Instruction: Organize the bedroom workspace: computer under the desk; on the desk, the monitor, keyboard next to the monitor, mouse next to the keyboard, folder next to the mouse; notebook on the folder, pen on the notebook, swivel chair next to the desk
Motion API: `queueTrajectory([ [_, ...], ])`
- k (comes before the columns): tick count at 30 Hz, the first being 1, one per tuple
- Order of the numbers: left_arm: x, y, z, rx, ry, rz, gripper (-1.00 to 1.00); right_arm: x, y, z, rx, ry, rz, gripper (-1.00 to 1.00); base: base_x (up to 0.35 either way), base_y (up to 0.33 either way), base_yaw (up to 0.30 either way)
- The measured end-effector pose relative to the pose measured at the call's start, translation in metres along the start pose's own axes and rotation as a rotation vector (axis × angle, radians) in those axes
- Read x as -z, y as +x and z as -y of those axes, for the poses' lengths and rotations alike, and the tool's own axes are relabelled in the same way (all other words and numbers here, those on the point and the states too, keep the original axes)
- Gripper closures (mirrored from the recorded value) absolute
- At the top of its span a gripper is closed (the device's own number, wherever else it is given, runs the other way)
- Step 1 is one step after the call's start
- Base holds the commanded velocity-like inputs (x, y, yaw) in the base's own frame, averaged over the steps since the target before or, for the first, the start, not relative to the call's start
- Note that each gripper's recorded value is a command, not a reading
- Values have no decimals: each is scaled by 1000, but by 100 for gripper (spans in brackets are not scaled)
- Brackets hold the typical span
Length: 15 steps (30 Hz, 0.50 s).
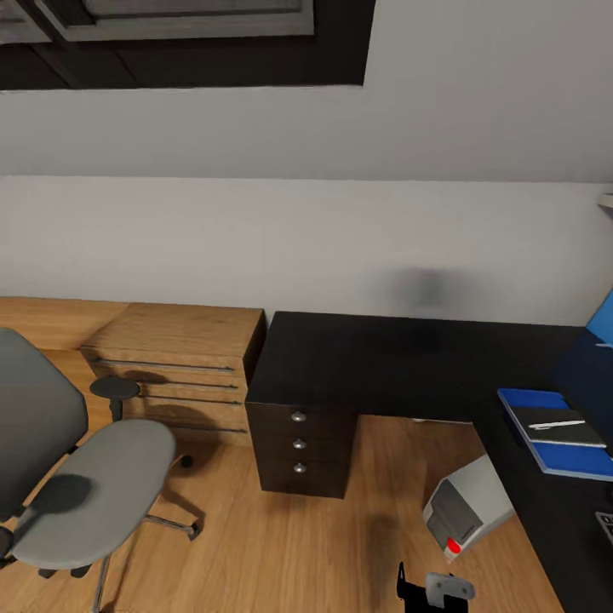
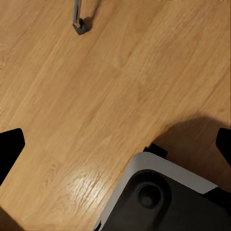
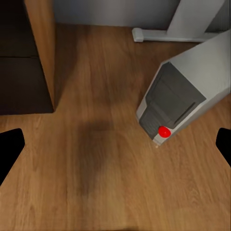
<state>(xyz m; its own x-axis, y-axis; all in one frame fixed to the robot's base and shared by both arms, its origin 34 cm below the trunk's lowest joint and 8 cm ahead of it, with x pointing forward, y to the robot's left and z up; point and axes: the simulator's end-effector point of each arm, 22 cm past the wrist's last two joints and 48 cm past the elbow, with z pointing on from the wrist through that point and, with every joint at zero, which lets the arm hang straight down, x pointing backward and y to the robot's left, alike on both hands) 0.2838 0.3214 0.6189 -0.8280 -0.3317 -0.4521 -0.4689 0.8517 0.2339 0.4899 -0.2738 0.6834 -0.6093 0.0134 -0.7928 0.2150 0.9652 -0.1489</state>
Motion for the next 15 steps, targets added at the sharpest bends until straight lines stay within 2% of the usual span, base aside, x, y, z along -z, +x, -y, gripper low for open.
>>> queueTrajectory([
  [8, 1, -5, 4, -2, 11, 19, -100, 1, -16, 9, -70, 43, 69, -100, 0, 0, 251],
  [15, 4, -17, 12, -8, 35, 81, -100, 4, -14, 12, -74, 49, 74, -100, 0, 0, 270],
])
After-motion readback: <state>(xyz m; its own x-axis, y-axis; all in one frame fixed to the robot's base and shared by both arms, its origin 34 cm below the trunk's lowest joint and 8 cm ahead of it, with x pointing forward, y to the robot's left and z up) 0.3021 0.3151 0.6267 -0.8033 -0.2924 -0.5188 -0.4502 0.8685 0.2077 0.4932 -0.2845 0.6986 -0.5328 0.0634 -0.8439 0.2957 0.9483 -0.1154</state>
